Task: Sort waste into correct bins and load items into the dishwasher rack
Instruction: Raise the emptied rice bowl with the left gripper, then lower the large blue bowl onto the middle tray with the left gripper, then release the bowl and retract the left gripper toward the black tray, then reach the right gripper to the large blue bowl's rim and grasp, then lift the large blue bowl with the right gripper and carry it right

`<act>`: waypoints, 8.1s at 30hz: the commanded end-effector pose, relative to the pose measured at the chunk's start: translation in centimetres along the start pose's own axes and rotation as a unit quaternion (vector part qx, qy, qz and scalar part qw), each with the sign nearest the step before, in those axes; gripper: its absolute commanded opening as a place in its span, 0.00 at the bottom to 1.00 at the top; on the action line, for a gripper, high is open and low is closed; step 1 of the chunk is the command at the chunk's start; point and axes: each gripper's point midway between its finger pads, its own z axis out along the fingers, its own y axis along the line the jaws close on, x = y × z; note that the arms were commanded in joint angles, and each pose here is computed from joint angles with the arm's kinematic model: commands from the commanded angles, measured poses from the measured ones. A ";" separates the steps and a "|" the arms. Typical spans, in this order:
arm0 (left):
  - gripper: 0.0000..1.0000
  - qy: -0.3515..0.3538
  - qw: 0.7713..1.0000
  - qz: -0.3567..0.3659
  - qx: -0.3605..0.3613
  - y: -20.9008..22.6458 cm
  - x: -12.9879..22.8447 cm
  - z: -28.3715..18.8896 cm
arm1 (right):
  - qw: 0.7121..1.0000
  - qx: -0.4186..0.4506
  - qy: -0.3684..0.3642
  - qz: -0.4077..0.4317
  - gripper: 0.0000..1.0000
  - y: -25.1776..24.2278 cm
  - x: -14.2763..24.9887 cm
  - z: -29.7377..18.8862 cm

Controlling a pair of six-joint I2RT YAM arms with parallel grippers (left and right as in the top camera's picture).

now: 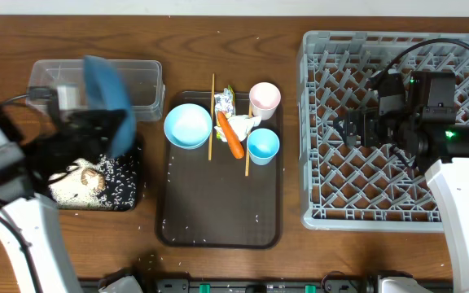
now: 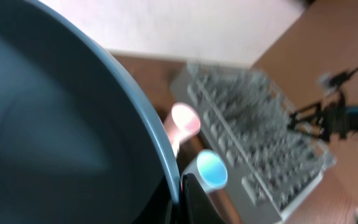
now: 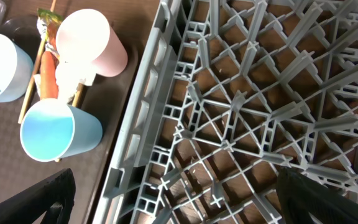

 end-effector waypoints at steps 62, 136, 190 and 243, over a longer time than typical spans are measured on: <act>0.83 0.503 0.845 0.117 -0.143 -9.5 24.4 13.8 | 0.996 -0.062 -0.066 -0.004 0.99 1.9 -3.4 -0.7; 0.98 0.120 0.846 -0.236 -0.463 10.2 5.7 -1.7 | 0.981 -0.093 0.158 -0.056 0.77 24.6 10.5 12.8; 0.98 0.135 0.844 -0.233 -0.463 10.0 6.2 -1.9 | 0.975 -0.009 0.113 -0.193 0.01 24.3 2.5 10.5; 0.98 0.142 0.843 -0.233 -0.463 9.9 6.5 -2.0 | 0.983 0.155 -0.030 -0.091 0.01 12.8 -5.5 1.4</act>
